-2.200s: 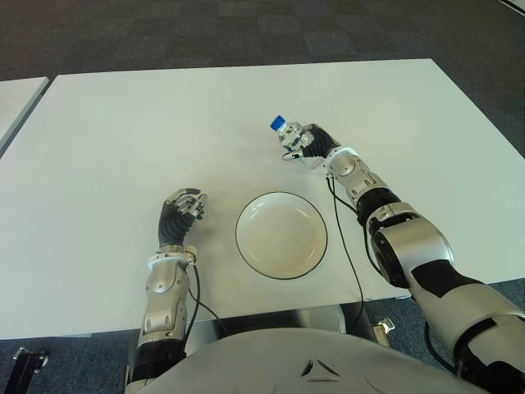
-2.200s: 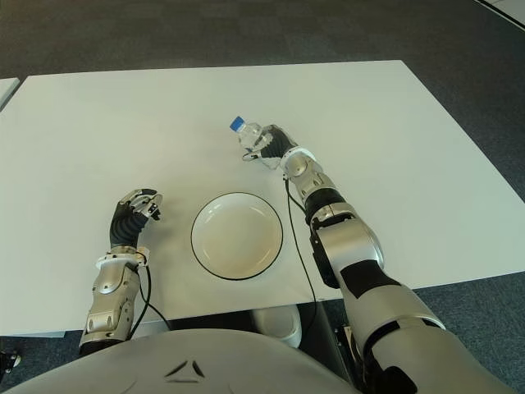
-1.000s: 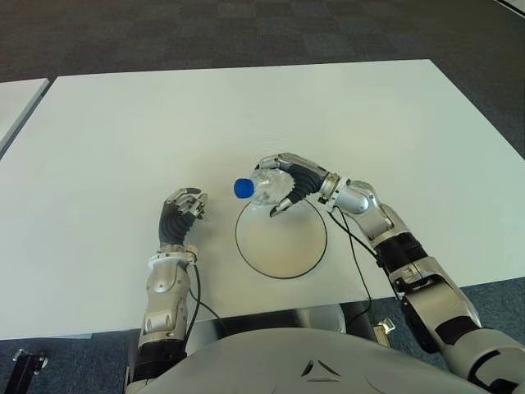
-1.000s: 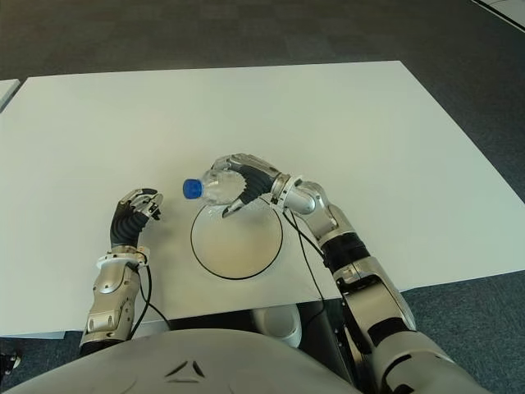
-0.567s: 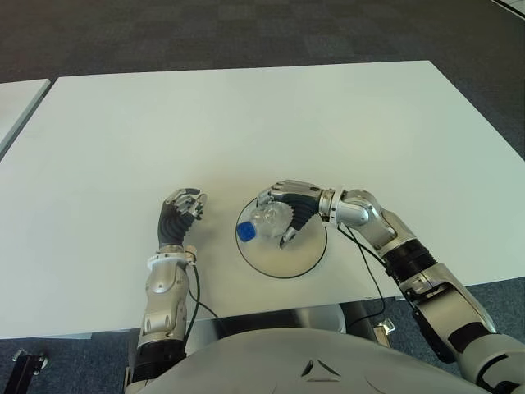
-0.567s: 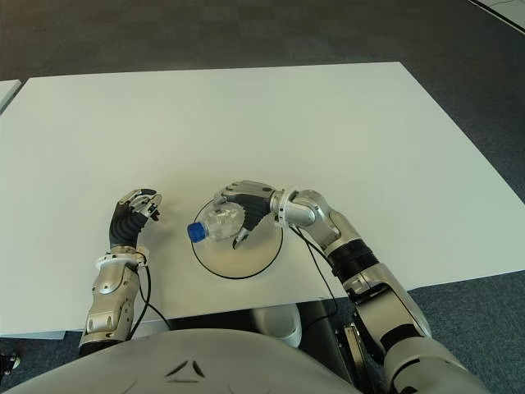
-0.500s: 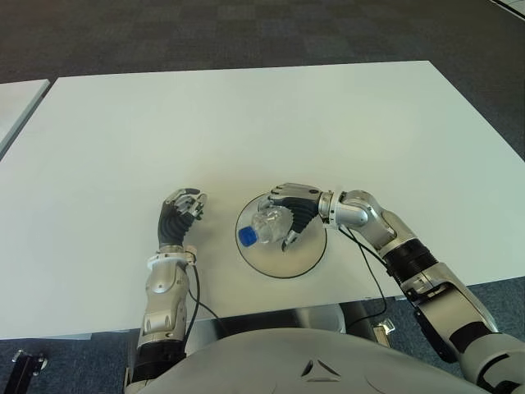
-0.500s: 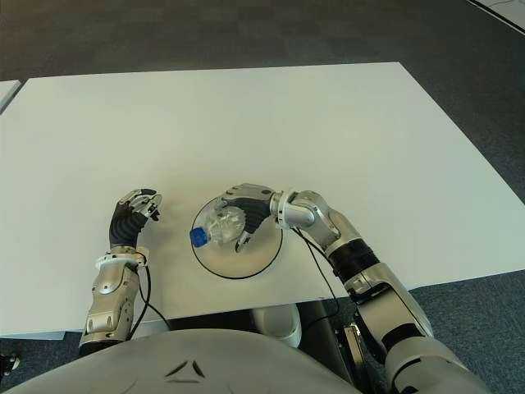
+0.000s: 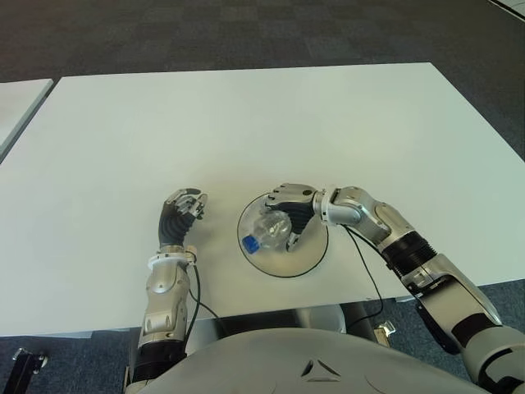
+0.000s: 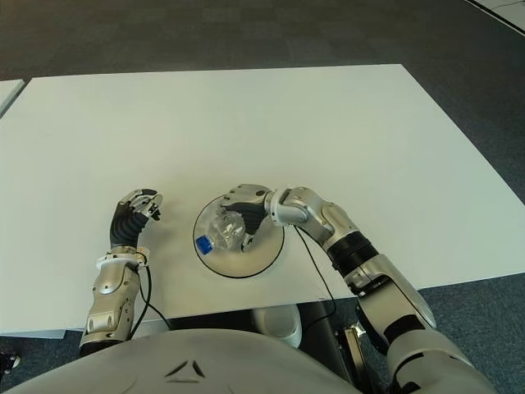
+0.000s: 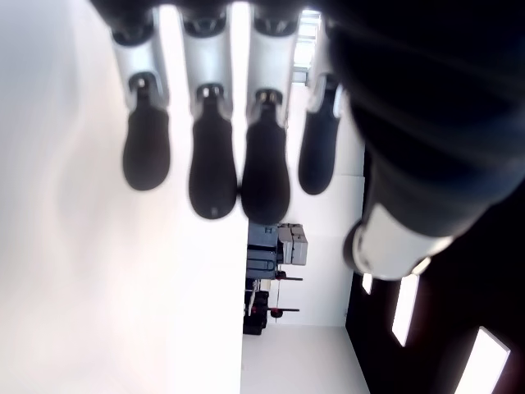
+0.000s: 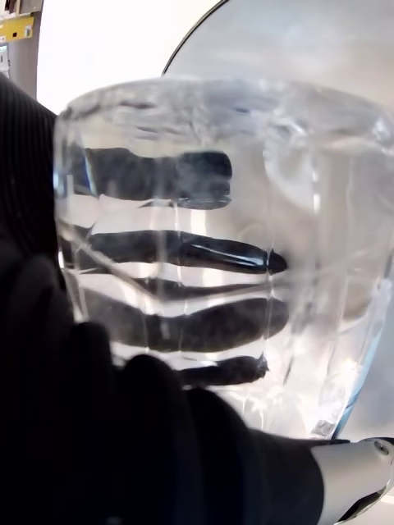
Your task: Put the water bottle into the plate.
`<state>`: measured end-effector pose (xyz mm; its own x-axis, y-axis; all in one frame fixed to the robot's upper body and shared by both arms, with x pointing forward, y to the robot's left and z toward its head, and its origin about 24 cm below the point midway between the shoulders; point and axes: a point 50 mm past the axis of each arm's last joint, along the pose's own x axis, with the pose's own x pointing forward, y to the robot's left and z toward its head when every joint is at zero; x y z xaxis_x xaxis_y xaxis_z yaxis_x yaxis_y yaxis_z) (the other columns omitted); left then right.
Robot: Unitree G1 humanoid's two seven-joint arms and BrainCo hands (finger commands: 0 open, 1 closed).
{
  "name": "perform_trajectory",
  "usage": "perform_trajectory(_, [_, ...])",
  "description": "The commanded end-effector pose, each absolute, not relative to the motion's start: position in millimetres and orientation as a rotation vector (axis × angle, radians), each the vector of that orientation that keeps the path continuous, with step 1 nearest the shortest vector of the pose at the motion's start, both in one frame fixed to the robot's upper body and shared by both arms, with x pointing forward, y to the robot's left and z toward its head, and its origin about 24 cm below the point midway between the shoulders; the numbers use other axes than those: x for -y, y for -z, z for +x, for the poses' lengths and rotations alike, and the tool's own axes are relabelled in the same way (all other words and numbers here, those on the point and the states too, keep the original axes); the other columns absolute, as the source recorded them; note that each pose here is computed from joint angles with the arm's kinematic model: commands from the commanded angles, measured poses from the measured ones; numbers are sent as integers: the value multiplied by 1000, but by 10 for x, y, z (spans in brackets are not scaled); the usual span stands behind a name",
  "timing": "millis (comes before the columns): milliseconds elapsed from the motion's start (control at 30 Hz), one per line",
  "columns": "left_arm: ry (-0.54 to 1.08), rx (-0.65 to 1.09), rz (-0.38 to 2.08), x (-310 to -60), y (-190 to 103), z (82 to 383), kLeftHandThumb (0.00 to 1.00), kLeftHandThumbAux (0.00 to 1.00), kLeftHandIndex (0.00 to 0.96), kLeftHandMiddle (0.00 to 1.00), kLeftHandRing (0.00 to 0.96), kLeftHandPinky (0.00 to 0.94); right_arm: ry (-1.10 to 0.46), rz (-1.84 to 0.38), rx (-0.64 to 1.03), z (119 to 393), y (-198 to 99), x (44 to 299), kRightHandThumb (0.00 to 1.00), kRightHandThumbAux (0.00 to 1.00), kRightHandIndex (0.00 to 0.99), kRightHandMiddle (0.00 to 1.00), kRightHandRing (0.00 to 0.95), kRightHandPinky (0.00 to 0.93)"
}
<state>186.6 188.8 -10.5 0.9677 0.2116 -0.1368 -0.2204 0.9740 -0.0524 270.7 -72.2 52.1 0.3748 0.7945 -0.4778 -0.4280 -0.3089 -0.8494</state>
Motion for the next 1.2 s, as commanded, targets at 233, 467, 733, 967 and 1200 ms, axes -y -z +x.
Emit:
perform_trajectory(233, [-234, -144, -64, -1909, 123, 1856, 706, 713, 435, 683, 664, 642, -1326, -1573, 62, 2666, -240, 721, 701, 726, 438, 815, 809, 808])
perform_trajectory(467, [-229, -138, -59, -1910, 121, 1861, 706, 713, 435, 684, 664, 642, -1335, -1603, 84, 2636, -204, 716, 694, 724, 431, 755, 744, 710])
perform_trajectory(733, [-225, -137, -54, -1910, 125, 1868, 706, 713, 435, 683, 662, 641, -1376, -1624, 125, 2624, -199, 728, 584, 715, 316, 406, 404, 415])
perform_trajectory(967, [-227, -140, -64, -1907, 130, 1874, 706, 713, 435, 679, 658, 637, -1410, -1642, 179, 2636, -194, 722, 390, 702, 103, 186, 199, 246])
perform_trajectory(1200, [-227, -141, -69, -1904, 131, 1879, 706, 713, 435, 677, 658, 640, -1410, -1646, 237, 2634, -187, 724, 394, 682, 12, 28, 33, 70])
